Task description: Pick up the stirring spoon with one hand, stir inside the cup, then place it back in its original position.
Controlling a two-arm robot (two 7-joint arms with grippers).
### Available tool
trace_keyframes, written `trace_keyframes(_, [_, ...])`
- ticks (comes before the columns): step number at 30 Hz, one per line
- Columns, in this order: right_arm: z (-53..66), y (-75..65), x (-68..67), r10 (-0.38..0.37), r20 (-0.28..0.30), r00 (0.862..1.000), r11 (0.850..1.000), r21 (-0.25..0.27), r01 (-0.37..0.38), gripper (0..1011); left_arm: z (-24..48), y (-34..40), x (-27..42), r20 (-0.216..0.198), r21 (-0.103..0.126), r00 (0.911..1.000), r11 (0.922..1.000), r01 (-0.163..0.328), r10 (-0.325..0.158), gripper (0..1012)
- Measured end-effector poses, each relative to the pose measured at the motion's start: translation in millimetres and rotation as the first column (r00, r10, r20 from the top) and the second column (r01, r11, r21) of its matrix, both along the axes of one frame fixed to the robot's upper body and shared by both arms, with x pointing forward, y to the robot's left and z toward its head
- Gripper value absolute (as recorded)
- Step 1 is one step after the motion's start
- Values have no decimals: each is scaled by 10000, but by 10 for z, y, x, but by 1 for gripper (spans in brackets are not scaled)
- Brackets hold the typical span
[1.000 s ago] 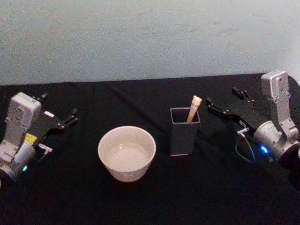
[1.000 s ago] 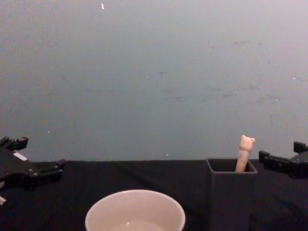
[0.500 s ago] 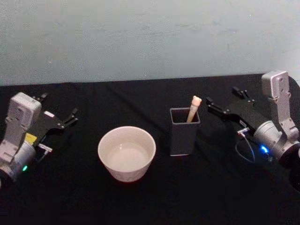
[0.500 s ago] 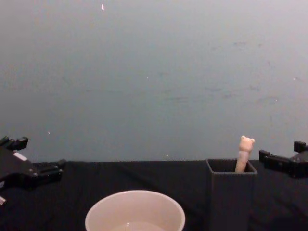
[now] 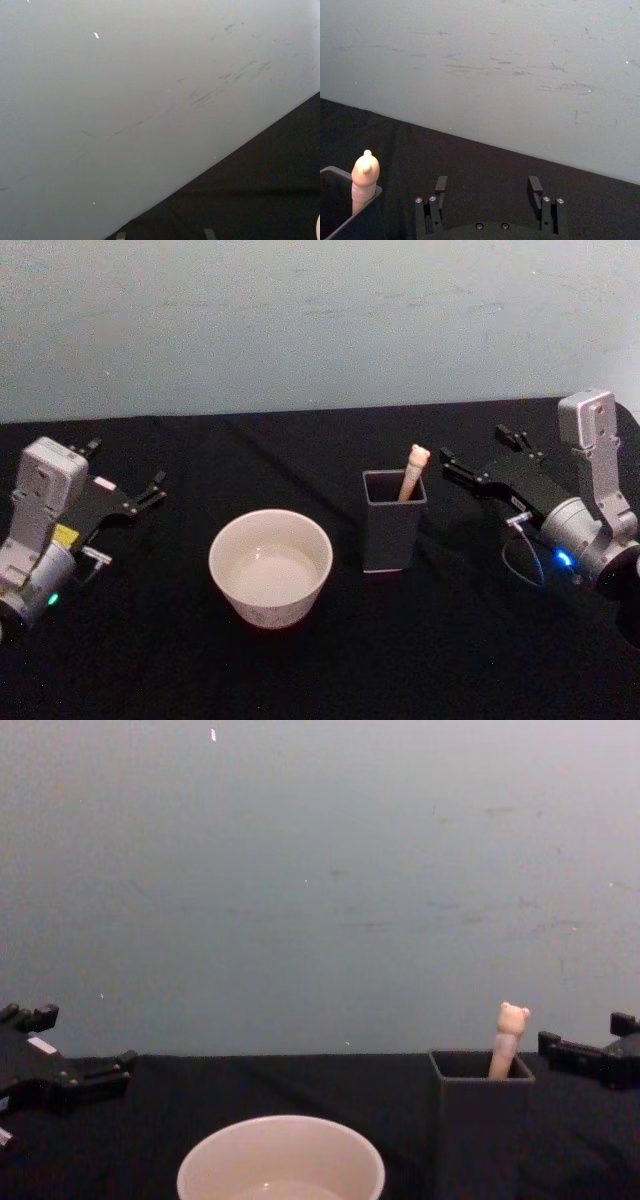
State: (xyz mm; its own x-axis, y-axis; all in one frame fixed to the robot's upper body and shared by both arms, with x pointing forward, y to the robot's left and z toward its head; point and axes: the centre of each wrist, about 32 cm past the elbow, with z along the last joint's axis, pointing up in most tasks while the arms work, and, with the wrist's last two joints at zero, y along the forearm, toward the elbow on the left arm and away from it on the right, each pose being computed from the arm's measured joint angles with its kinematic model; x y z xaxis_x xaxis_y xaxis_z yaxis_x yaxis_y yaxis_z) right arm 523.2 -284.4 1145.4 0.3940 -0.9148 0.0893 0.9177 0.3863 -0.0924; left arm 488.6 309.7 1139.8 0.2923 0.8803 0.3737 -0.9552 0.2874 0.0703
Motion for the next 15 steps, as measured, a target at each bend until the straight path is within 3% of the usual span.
trace_keyframes(15, [0,0,0,1,-2,10000,10000,0,-1,1002,0,0,0,-1,0,10000,10000,-1,1,1001])
